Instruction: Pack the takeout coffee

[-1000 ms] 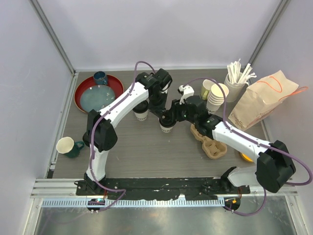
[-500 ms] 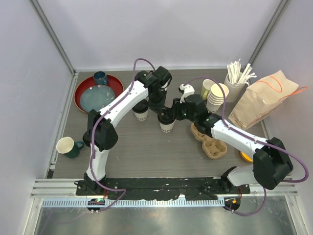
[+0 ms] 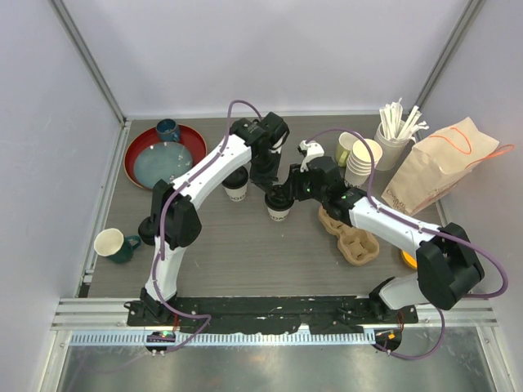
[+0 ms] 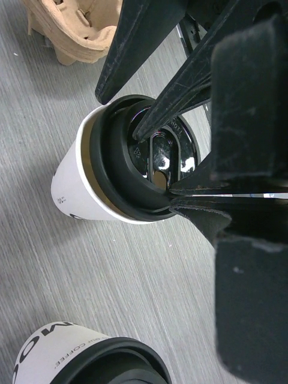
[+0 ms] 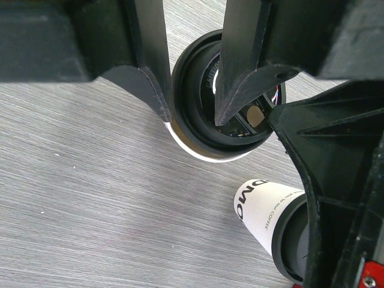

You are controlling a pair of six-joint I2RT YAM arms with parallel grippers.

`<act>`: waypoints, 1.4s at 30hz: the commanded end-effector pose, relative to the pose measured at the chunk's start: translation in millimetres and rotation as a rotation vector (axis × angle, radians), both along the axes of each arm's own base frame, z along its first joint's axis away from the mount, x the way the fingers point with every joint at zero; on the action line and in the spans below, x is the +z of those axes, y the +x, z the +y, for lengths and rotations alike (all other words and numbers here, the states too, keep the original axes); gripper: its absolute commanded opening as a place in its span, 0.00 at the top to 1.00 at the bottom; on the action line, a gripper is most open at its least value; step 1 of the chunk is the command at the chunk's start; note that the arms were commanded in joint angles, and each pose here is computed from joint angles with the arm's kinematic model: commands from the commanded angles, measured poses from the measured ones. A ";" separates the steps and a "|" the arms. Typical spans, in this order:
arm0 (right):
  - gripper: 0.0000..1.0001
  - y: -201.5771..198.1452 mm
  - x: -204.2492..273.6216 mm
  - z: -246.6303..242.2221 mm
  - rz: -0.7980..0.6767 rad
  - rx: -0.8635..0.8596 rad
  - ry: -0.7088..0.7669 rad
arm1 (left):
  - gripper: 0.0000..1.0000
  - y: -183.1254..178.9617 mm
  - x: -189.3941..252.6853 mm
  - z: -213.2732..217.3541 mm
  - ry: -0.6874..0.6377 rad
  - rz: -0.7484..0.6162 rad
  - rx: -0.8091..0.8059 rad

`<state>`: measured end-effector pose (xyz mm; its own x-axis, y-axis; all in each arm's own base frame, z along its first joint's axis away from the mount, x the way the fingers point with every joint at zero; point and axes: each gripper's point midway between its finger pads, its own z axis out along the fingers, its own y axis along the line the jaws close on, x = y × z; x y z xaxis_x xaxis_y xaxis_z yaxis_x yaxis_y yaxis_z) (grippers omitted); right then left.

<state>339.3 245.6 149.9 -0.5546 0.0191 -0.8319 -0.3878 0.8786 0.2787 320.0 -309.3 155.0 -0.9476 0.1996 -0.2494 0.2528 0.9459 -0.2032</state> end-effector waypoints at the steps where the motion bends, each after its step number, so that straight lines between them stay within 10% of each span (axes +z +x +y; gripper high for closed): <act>1: 0.60 9.7 28.4 2.7 -0.060 -0.013 0.030 | 1.00 4.6 14.4 -10.7 -0.062 -0.020 -0.018; 42: 0.63 15.3 16.1 17.1 -0.097 0.052 0.055 | 1.00 15.6 25.5 9.3 -0.015 -0.092 -0.008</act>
<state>345.6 258.3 150.7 -0.5365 0.0164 -0.8438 -0.4318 0.8537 0.2911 327.8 -302.6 150.7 -0.9426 0.2155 -0.2549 0.2648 0.9477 -0.1781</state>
